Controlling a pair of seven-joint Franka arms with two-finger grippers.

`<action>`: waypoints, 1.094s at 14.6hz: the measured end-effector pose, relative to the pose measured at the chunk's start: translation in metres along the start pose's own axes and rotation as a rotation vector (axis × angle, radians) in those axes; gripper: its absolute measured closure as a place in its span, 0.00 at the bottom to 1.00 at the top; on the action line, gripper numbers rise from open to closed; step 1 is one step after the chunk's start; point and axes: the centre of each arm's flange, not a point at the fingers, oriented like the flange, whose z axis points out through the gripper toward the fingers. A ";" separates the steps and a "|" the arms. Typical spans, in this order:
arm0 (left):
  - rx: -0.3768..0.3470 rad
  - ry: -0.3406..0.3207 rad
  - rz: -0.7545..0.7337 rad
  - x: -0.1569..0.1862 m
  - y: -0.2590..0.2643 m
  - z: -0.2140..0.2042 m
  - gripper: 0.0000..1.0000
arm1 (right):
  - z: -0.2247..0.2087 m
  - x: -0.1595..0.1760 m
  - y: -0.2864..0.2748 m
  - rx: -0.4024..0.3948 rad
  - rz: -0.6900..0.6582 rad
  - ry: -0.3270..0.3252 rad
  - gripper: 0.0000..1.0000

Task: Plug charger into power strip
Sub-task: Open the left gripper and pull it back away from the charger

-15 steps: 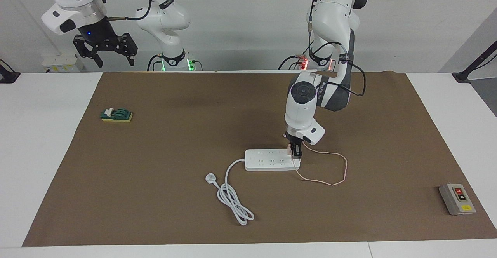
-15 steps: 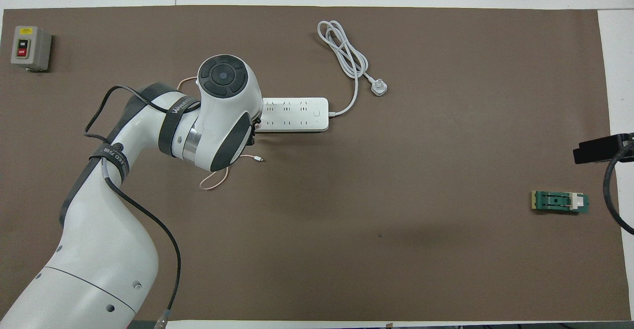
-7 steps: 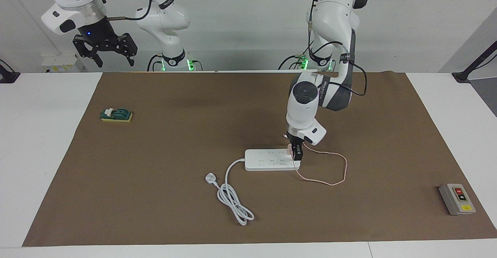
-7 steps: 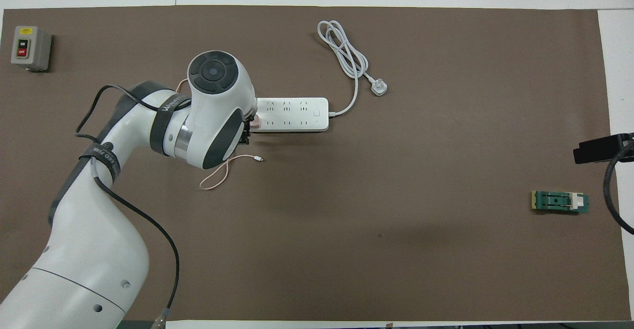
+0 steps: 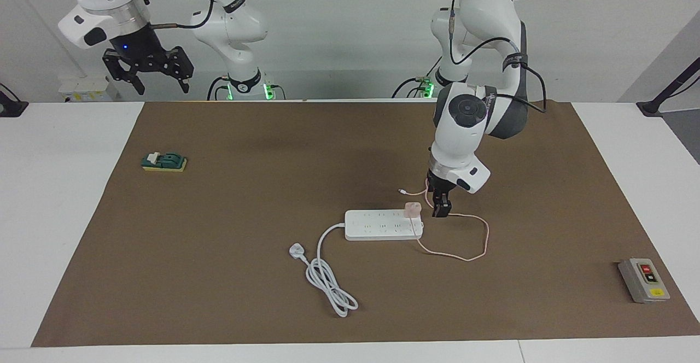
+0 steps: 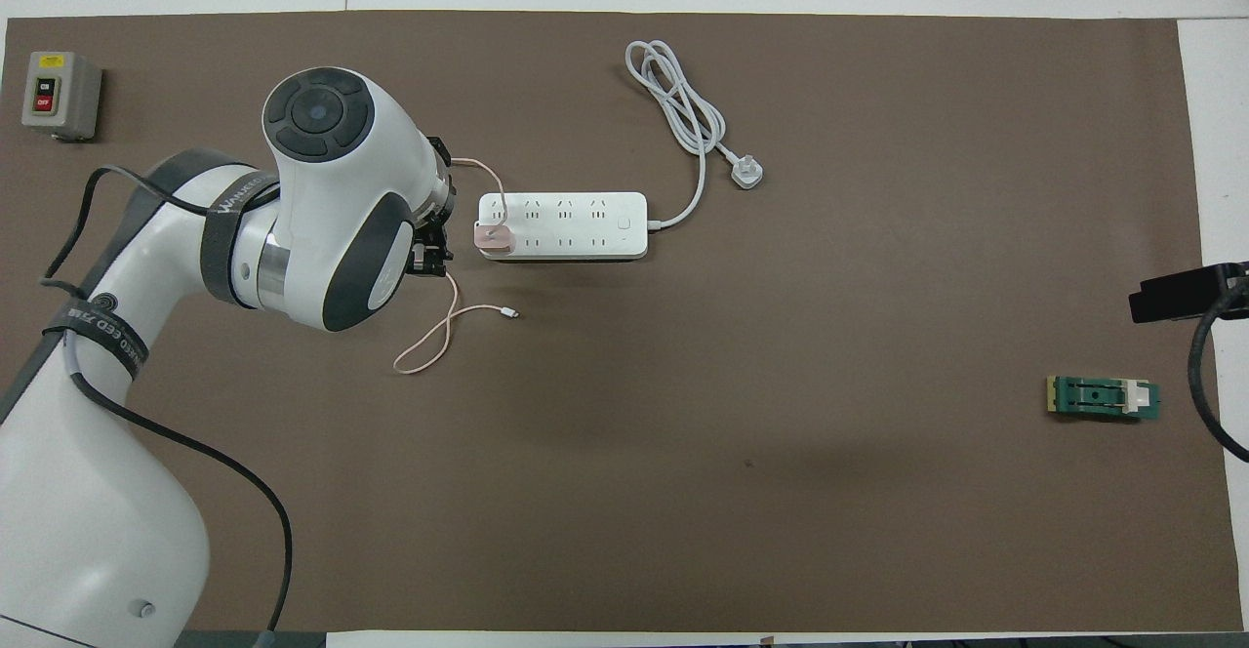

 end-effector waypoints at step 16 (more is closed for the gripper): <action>-0.008 -0.005 0.621 0.139 -0.031 -0.159 0.15 | 0.000 0.000 0.000 0.000 0.000 0.000 0.00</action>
